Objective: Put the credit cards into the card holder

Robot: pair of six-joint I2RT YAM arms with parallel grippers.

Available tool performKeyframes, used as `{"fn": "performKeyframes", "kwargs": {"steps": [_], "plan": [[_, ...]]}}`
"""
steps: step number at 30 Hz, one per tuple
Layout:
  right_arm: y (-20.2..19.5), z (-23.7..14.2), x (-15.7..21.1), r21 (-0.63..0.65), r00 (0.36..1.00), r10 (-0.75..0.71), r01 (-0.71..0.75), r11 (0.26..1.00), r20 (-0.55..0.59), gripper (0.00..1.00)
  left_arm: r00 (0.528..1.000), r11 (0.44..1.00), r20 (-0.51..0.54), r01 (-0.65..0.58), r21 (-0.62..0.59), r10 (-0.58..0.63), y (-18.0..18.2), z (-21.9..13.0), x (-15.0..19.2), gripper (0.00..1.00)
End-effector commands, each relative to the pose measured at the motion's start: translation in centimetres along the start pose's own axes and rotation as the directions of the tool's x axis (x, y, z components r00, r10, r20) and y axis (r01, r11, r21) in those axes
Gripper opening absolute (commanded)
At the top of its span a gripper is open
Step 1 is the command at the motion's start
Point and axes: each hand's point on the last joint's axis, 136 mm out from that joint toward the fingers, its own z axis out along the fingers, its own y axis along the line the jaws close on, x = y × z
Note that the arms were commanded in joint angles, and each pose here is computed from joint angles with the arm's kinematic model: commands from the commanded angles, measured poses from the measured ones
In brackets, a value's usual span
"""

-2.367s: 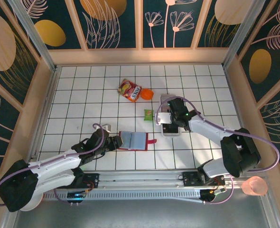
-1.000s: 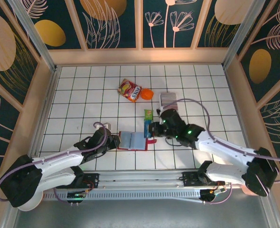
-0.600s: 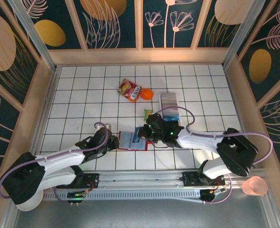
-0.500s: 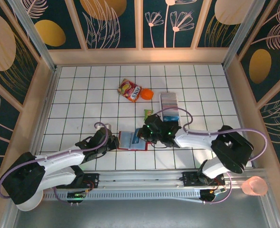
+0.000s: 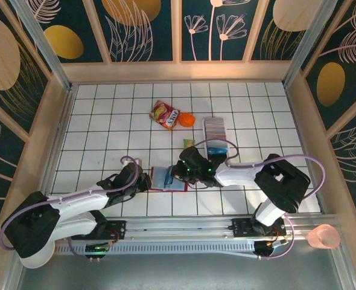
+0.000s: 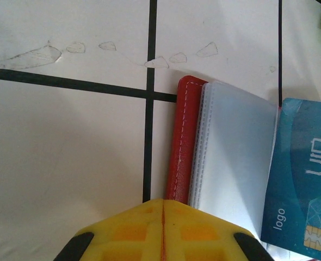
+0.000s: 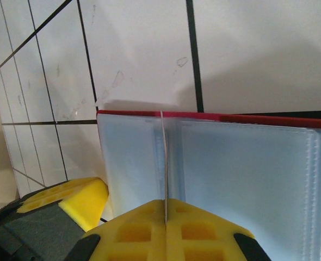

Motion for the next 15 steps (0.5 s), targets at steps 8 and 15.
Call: {"fn": "performKeyframes", "kwargs": {"steps": [8, 15], "plan": [[0.5, 0.6, 0.6, -0.022, 1.0, 0.014, -0.014, 1.0, -0.009, 0.0, 0.999, 1.0, -0.027, -0.023, 0.016, 0.023, 0.0, 0.4, 0.8, 0.05], [0.6, 0.9, 1.4, -0.022, 0.999, 0.009, -0.01, 1.0, -0.039, 0.0, 0.999, 1.0, -0.045, -0.027, 0.016, 0.027, 0.1, 0.7, 1.1, 0.02]]}}
